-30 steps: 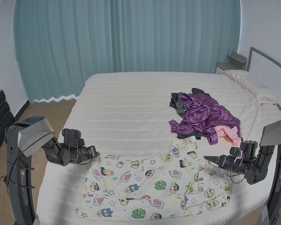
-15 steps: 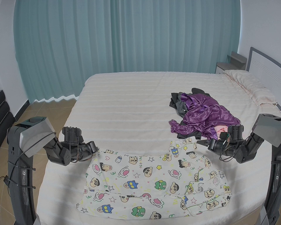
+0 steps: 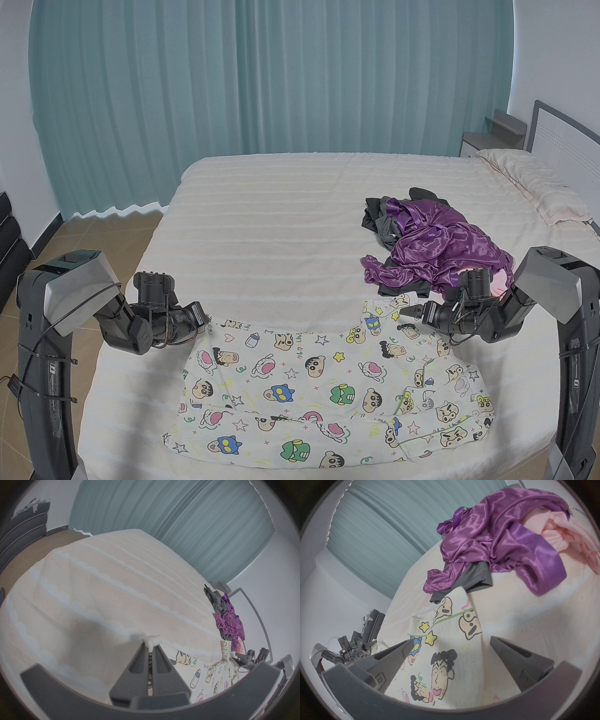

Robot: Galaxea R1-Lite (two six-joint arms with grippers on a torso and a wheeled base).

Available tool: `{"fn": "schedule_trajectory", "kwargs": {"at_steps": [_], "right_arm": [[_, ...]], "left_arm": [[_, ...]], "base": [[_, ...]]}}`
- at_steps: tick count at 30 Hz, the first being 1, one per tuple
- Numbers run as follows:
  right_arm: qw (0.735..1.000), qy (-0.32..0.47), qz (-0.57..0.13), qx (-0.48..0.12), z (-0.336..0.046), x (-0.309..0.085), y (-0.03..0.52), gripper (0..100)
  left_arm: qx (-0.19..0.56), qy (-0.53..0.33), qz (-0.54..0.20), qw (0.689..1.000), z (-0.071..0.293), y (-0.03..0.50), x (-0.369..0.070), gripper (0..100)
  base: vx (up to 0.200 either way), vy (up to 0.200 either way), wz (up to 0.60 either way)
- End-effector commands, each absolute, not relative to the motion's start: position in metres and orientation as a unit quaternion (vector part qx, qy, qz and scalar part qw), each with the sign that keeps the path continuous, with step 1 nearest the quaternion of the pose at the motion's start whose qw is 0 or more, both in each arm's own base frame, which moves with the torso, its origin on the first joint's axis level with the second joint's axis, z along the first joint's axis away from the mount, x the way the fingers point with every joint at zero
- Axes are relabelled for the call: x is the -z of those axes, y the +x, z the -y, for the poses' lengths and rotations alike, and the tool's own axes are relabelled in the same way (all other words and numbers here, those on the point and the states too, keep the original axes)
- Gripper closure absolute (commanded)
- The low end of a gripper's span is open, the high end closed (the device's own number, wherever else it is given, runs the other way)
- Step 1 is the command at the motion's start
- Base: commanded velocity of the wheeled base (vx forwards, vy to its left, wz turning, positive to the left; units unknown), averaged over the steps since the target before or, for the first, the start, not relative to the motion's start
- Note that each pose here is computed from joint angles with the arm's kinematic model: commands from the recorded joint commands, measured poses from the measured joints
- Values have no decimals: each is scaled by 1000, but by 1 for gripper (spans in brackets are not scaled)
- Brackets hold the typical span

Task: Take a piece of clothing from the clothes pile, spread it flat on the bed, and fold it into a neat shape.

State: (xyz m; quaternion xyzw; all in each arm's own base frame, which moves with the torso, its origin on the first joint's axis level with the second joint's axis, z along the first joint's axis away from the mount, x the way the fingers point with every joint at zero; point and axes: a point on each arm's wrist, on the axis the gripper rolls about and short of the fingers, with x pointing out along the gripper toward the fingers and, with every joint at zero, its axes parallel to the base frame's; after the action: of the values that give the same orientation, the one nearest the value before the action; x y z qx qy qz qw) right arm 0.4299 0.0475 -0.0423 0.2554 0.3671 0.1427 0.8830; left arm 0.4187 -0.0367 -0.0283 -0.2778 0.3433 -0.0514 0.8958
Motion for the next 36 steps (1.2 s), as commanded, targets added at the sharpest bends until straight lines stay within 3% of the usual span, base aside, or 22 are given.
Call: {"fn": "schedule_trajectory", "kwargs": {"at_steps": [1, 11, 23, 24, 36], "right_arm": [[879, 255, -376, -146, -52, 51, 432, 100], [885, 300, -329, -135, -48, 37, 446, 100], [901, 299, -296, -110, -42, 33, 457, 100], [900, 299, -298, -109, -42, 34, 457, 0], [888, 304, -325, -118, -28, 44, 442, 0]], "left_arm": [[51, -278, -345, 895, 37, 418, 29, 100], [51, -278, -346, 895, 37, 418, 30, 100], [52, -278, -344, 895, 37, 419, 29, 100], [52, -278, -345, 895, 37, 418, 29, 100], [51, -278, -345, 895, 37, 418, 30, 100]], "base": [[0, 0, 0], [0, 0, 0], [0, 0, 0], [0, 0, 0], [0, 0, 0]]}}
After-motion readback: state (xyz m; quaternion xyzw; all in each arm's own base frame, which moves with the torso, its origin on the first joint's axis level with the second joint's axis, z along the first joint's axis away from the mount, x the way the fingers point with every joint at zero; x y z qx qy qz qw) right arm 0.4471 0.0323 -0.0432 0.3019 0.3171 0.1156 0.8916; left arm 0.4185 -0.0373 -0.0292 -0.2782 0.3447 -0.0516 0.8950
